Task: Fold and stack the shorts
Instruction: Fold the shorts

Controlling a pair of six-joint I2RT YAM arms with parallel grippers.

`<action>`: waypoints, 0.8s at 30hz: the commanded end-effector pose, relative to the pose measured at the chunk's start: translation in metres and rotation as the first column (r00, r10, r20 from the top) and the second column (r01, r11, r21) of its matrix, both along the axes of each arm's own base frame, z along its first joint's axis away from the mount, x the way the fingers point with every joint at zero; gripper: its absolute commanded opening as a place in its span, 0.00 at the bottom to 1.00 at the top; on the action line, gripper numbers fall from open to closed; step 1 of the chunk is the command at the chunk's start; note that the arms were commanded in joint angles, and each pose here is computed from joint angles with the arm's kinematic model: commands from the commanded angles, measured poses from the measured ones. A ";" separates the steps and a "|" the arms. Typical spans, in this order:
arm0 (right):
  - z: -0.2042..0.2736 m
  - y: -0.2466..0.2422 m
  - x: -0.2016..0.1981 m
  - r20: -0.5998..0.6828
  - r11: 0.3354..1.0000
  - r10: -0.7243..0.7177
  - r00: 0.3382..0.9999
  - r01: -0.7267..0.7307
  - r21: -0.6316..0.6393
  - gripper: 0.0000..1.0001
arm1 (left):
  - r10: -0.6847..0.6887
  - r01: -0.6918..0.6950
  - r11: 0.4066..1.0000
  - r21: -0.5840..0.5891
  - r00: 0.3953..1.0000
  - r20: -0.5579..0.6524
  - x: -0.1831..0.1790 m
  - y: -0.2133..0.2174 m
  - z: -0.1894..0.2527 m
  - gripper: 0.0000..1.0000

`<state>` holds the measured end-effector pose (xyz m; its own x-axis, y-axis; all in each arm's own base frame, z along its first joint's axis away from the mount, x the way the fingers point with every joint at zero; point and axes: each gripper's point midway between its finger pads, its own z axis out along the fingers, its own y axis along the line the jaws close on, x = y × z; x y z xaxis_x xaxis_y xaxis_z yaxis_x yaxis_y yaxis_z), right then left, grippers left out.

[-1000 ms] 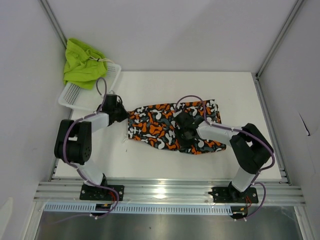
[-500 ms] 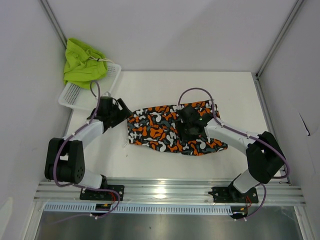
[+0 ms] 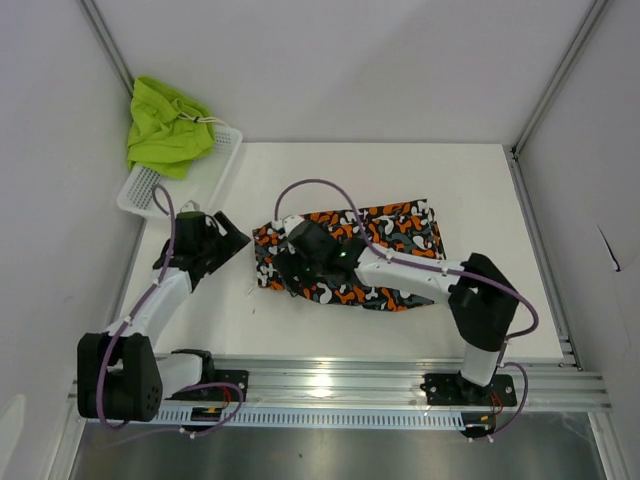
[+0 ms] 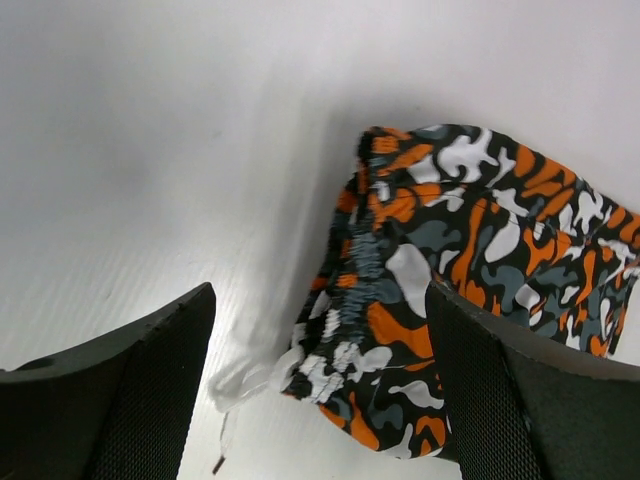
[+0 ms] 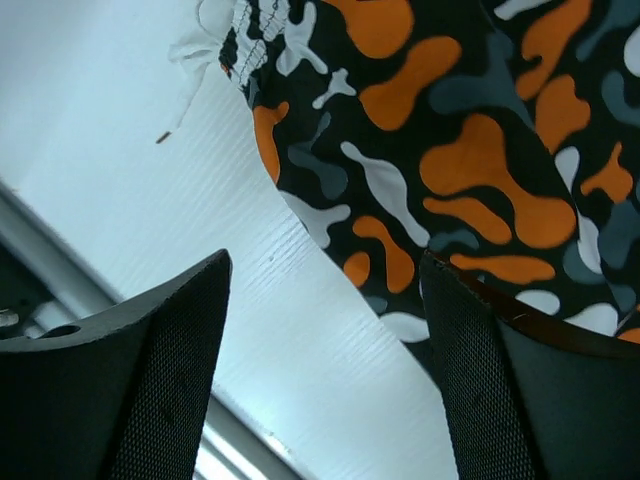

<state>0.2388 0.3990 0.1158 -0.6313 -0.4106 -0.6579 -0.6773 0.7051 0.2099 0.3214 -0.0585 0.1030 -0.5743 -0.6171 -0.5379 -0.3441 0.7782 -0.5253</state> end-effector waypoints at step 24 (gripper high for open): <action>-0.030 0.060 0.006 0.532 0.805 0.553 0.642 -0.247 -0.539 0.81 | 0.176 -0.186 0.957 -0.222 0.982 -0.063 -0.030 0.059 -0.019 0.86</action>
